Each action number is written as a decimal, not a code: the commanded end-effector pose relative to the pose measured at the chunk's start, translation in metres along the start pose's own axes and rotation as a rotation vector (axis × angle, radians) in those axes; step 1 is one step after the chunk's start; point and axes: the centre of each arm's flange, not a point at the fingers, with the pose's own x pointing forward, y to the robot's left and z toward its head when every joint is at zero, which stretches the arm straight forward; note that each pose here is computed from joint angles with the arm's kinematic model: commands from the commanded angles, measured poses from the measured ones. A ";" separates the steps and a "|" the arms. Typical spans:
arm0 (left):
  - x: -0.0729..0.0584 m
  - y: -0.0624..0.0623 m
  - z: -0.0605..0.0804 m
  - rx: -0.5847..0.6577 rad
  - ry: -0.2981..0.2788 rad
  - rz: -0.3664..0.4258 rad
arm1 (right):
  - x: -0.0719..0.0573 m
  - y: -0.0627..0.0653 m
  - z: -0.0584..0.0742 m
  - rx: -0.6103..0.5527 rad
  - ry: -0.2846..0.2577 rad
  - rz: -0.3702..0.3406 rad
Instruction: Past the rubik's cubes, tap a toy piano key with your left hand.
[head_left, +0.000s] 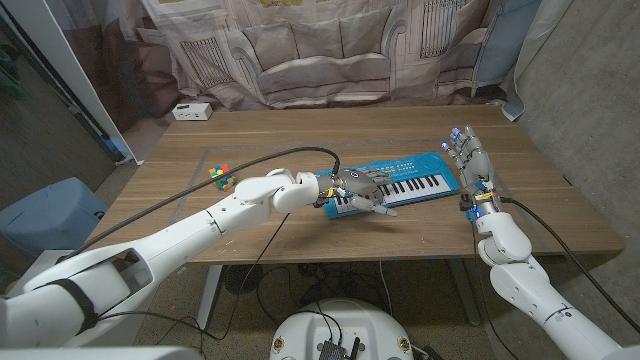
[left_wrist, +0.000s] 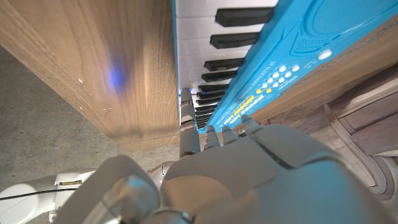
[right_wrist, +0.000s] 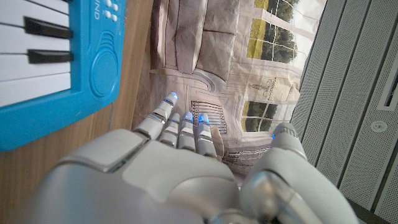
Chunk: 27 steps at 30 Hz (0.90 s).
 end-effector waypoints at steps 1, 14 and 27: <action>0.001 -0.003 0.000 -0.011 0.001 -0.008 | 0.000 0.000 0.002 -0.001 -0.007 -0.001; -0.001 -0.003 0.000 -0.020 0.002 -0.004 | 0.002 0.001 0.003 -0.007 -0.006 0.005; -0.001 -0.001 -0.001 -0.003 0.008 -0.004 | 0.002 0.002 0.002 0.003 -0.001 -0.010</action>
